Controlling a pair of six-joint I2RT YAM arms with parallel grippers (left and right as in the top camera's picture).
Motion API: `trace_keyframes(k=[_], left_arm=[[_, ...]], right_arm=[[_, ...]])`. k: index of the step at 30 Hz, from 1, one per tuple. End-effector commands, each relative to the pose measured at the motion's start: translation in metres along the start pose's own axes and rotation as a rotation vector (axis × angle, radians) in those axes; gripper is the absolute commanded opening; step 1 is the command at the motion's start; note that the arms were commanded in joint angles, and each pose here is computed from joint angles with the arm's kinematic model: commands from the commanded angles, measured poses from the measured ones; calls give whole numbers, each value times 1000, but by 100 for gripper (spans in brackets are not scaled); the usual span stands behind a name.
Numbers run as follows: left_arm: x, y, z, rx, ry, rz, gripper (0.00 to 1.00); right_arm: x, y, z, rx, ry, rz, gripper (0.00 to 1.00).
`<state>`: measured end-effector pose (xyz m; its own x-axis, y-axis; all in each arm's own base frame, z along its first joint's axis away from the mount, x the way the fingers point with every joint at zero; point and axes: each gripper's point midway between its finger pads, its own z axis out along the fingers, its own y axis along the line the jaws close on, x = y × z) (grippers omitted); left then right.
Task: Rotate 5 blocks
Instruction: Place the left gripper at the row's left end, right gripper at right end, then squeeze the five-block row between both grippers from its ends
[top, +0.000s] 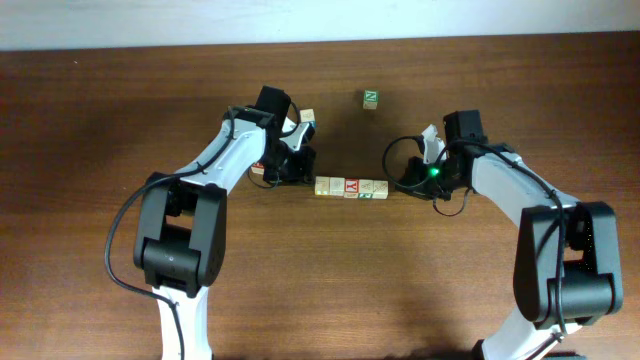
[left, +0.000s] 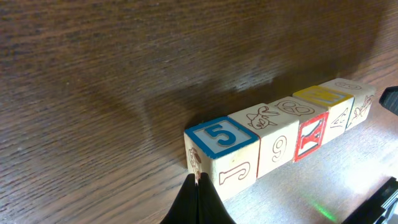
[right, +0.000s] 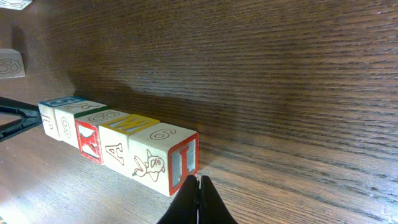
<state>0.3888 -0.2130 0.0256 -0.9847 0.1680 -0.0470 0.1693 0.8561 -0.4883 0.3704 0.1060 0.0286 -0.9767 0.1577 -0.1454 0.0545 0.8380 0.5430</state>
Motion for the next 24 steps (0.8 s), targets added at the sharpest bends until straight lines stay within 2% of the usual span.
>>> trace_keyframes(k=[1, 8, 21, 24], left_arm=[[3, 2, 9, 22, 21, -11, 0], [4, -4, 12, 25, 25, 0, 0], [-1, -12, 8, 75, 13, -16, 0], [-5, -13, -5, 71, -17, -12, 0]], right_arm=[[4, 1, 3, -11, 12, 9, 4], [3, -1, 4, 1, 9, 140, 4], [4, -7, 14, 4, 20, 150, 4], [3, -7, 14, 3, 19, 149, 4]])
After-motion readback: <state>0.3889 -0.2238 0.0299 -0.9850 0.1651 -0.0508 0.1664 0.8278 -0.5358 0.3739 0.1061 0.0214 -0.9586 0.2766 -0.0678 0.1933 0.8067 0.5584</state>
